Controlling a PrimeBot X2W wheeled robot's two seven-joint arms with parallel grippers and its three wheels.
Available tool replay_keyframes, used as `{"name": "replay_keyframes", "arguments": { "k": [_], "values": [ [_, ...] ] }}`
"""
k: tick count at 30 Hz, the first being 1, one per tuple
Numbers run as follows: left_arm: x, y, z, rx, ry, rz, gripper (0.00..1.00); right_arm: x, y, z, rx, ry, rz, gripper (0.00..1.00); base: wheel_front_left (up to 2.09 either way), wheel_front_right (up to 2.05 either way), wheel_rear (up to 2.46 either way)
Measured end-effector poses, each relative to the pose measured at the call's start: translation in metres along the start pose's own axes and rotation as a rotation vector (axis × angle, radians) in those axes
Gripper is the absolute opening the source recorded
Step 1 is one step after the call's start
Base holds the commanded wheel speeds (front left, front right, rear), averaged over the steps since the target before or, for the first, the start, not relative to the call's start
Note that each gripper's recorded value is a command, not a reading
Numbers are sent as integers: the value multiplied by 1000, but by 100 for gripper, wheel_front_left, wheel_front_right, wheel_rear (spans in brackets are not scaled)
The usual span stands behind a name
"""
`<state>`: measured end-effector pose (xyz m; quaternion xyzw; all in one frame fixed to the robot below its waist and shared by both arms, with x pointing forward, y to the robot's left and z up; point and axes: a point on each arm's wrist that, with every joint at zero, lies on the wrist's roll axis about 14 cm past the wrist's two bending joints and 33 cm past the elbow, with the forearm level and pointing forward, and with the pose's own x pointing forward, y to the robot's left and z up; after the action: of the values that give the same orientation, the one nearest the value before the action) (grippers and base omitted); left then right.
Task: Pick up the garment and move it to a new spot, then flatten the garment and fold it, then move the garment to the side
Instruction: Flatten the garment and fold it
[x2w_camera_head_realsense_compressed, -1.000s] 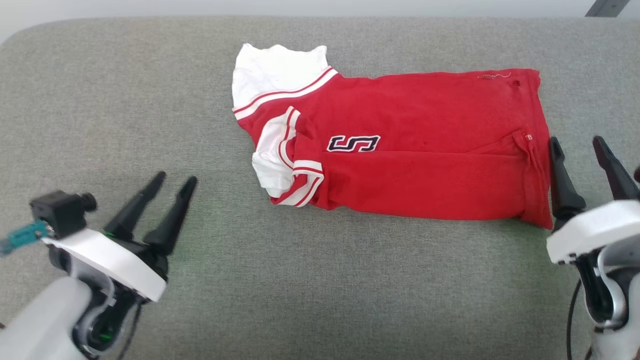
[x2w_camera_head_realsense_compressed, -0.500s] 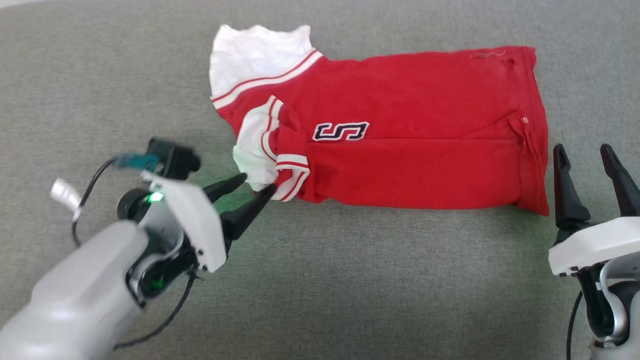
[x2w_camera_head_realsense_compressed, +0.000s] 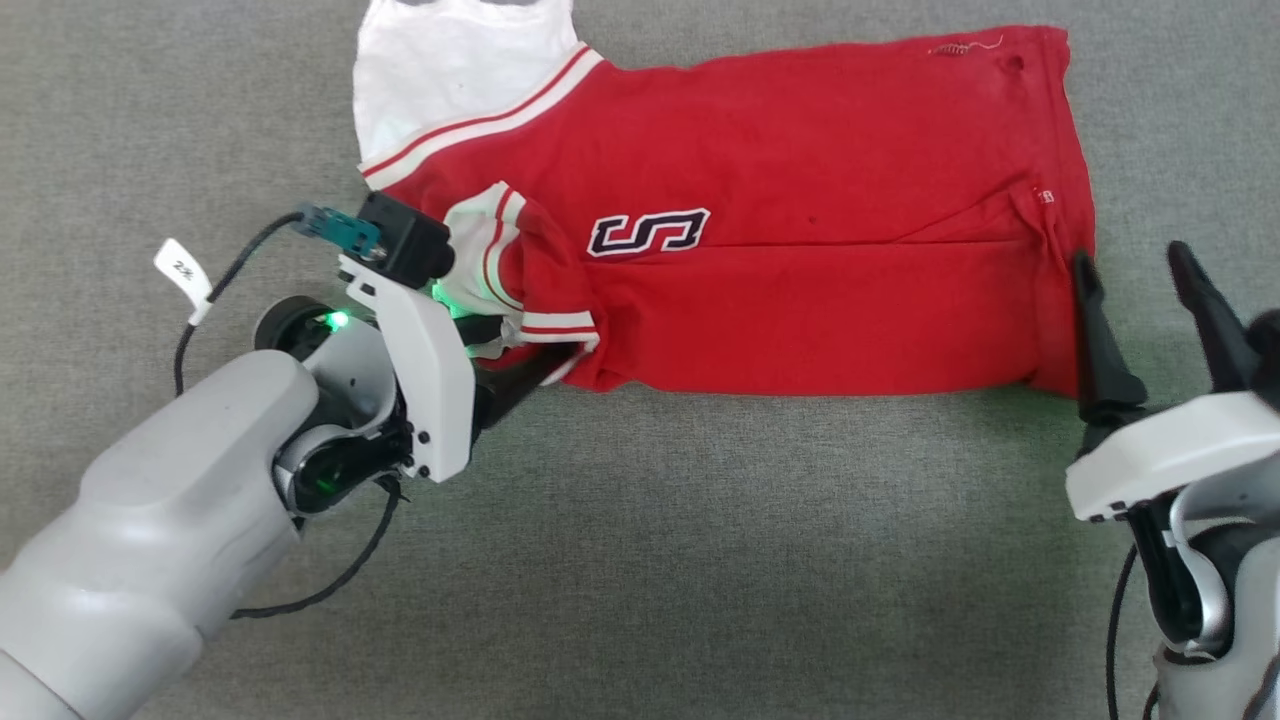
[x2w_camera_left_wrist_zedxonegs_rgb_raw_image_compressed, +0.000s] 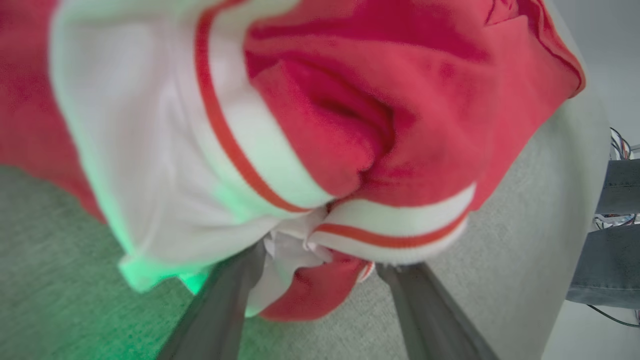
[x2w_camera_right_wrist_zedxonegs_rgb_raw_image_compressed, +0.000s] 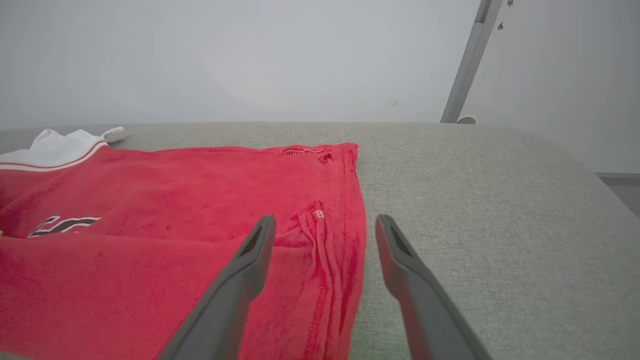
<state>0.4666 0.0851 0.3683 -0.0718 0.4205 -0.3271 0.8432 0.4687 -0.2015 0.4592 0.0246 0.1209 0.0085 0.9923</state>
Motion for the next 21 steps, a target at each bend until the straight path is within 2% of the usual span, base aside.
{"name": "replay_keyframes", "arguments": {
  "k": [1,6,7,13,17,21],
  "values": [
    [1,1,0,-1,1,-3,1,1,1,-2,-3,13,3,100,0,0,0],
    [3,5,-1,-8,-14,-1,0,4,4,-17,-56,124,31,100,0,0,0],
    [4,7,-1,-3,-25,0,0,4,2,-28,-93,207,42,100,0,0,0],
    [7,8,-3,-7,-60,-9,0,0,-7,-50,-175,416,51,100,0,0,0],
    [9,9,-4,-5,-74,-17,0,-3,-10,-70,-183,567,59,100,0,0,0],
    [11,11,-4,-2,-80,-25,0,-1,-6,-83,-172,655,70,100,0,0,0]
  ]
}}
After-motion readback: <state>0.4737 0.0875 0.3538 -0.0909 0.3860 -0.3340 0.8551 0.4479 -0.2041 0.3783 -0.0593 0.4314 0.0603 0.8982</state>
